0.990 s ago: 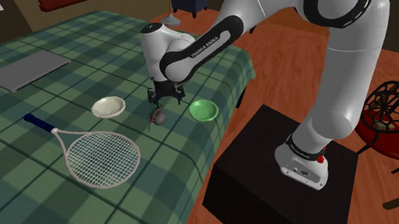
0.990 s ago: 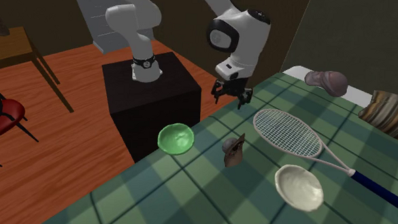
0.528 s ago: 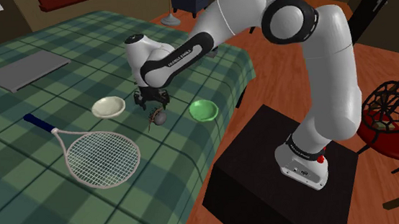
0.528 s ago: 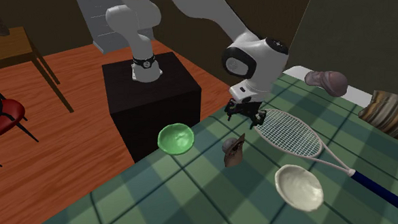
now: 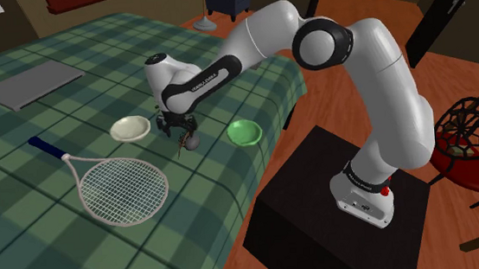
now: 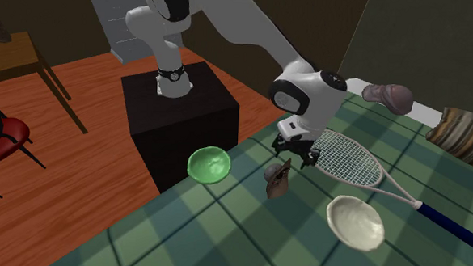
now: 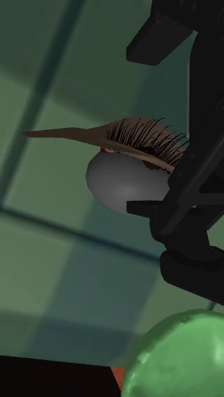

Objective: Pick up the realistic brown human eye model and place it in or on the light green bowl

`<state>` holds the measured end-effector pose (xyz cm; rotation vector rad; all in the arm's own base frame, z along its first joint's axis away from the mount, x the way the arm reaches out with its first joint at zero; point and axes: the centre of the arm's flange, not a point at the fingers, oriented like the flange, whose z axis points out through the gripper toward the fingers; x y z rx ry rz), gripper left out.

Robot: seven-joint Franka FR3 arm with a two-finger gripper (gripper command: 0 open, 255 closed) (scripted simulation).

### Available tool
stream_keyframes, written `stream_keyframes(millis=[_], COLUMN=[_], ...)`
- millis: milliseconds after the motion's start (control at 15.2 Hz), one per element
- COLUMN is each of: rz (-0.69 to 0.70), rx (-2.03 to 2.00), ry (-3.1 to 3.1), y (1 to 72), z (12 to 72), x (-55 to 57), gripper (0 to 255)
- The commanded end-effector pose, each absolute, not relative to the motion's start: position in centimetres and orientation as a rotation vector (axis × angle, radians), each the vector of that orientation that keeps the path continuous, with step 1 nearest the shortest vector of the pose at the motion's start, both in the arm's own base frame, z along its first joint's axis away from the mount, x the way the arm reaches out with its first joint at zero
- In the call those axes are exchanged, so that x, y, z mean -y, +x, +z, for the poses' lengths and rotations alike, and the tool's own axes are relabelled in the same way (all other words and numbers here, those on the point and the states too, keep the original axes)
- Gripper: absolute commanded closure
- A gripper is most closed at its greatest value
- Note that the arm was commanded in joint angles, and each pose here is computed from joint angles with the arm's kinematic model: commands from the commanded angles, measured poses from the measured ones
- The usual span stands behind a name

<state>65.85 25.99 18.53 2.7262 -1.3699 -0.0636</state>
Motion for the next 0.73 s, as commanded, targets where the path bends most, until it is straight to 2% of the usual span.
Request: stream_keyframes(millis=[0, 594, 660], rz=[-0.063, -0.063, -0.063], rx=[1.371, 1.371, 1.371], ry=[2.726, 2.726, 2.726], y=[65.84, 65.78, 65.78], z=[17.35, 16.53, 16.53], x=[-25.85, -25.8, -25.8], gripper=[0, 0, 255])
